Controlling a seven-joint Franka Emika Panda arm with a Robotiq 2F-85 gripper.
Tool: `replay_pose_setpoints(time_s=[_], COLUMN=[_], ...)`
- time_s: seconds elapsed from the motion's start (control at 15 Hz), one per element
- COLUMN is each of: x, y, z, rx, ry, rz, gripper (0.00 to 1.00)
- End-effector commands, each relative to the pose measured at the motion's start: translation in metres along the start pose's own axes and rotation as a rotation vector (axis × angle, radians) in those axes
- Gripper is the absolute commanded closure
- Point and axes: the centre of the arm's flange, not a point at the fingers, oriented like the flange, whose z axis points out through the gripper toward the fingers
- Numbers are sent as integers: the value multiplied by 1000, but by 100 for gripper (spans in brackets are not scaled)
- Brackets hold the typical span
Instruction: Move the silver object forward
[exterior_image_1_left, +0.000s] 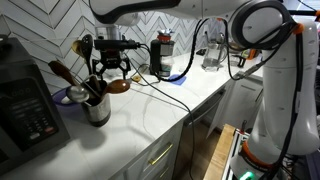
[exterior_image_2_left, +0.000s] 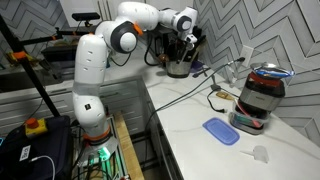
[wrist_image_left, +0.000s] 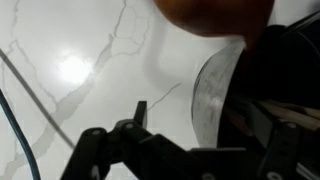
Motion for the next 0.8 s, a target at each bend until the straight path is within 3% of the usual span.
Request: replay_pose_setpoints(time_s=[0.0, 0.07, 0.47, 0.73], x=[7, 2, 1, 11], y=[-19, -8, -15, -15], z=[1, 7, 5, 8], rx=[-30, -13, -14, 22], ry=[-38, -18, -21, 11], rz=[-30, -6, -20, 34], gripper=[0, 0, 0, 0])
